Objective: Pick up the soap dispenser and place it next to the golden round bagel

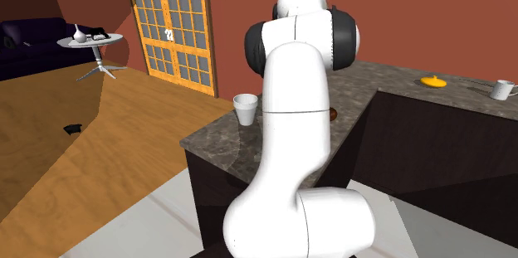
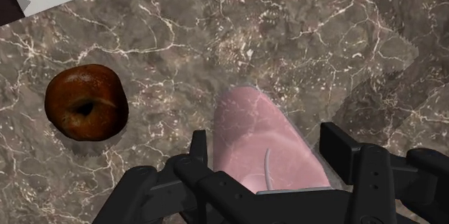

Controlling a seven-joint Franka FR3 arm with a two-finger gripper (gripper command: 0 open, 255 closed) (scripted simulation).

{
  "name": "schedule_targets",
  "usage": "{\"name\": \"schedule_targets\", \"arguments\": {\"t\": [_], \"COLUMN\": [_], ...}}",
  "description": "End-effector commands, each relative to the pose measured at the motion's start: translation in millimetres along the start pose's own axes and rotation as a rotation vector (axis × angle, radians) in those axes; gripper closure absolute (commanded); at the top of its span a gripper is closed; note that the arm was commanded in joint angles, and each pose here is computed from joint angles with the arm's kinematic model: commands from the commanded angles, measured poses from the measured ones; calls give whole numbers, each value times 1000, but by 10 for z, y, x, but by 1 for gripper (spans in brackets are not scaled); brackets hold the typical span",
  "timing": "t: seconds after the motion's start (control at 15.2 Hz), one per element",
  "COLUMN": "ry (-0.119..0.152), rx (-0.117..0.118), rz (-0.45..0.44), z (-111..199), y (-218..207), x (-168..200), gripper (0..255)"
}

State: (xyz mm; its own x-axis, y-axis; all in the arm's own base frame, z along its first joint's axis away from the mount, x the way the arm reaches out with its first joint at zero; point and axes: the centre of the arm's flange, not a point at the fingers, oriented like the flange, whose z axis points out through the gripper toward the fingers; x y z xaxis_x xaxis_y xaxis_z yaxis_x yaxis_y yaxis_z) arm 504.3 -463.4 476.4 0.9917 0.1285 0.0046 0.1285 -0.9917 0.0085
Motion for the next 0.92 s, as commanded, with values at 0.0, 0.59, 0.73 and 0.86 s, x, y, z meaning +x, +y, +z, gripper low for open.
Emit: {"name": "schedule_targets", "arguments": {"t": [0.0,0.59,0.73,0.86], "ry": [1,1,1,1], "rx": [-1,-1,-1,-1], "rz": [0,0,0,0], "z": [104,580,685,791], "y": [5,1,0,-1], "x": [0,-2,-2,-3], "gripper": [255,255,255,255]}}
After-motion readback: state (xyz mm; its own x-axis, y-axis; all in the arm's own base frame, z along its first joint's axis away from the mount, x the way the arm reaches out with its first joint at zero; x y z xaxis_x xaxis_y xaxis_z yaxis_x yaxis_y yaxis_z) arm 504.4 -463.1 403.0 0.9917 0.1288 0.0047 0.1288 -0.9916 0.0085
